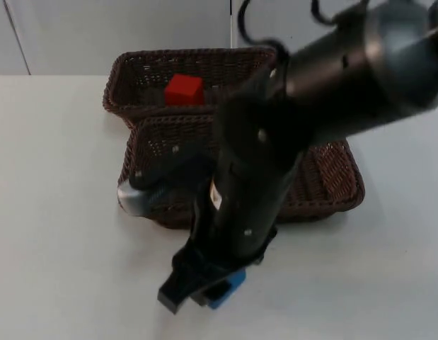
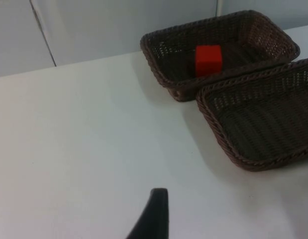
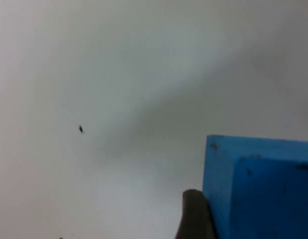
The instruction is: Pick up one cube with the left hand and place it into the upper basket. Pick up one cube with the right hand and place it into the lower basket.
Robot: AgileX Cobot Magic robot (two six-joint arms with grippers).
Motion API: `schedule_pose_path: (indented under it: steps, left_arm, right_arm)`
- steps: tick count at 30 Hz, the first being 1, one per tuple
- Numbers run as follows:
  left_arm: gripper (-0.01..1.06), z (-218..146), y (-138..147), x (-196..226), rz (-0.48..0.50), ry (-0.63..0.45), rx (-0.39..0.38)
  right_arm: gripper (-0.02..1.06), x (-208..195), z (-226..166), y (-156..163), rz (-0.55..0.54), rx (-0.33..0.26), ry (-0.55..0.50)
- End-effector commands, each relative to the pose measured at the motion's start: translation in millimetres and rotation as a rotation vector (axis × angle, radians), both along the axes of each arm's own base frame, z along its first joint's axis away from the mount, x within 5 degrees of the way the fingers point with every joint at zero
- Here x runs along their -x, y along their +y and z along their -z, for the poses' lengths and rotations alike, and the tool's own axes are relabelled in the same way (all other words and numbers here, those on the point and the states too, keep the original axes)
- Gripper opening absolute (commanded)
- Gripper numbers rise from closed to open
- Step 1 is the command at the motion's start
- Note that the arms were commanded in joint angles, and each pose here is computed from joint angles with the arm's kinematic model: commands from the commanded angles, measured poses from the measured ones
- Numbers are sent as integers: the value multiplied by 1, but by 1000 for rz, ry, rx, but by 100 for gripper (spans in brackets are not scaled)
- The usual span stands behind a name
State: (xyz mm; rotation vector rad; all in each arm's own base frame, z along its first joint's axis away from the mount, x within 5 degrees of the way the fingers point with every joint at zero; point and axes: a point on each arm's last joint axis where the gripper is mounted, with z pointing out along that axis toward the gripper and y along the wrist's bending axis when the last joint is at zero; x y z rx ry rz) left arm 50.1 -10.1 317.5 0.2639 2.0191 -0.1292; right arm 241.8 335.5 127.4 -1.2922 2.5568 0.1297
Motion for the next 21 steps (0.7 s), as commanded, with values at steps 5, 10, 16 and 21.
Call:
schedule_pose_path:
  steps: [5,10,16,21]
  left_arm:
    - [83,1,0,1,-3,-1,5]
    - [83,1,0,1,-3,-1,5]
    - [83,1,0,1,-4,-1,3]
    - [83,1,0,1,-4,-1,3]
  right_arm:
    - [0,5,-46,-3,-4,-61,-48]
    - [0,8,-77,-8,-3,-116,-87]
    - [0,9,-85,-9,-1,-141,-99]
    - [0,9,-85,-9,-1,-141,-99]
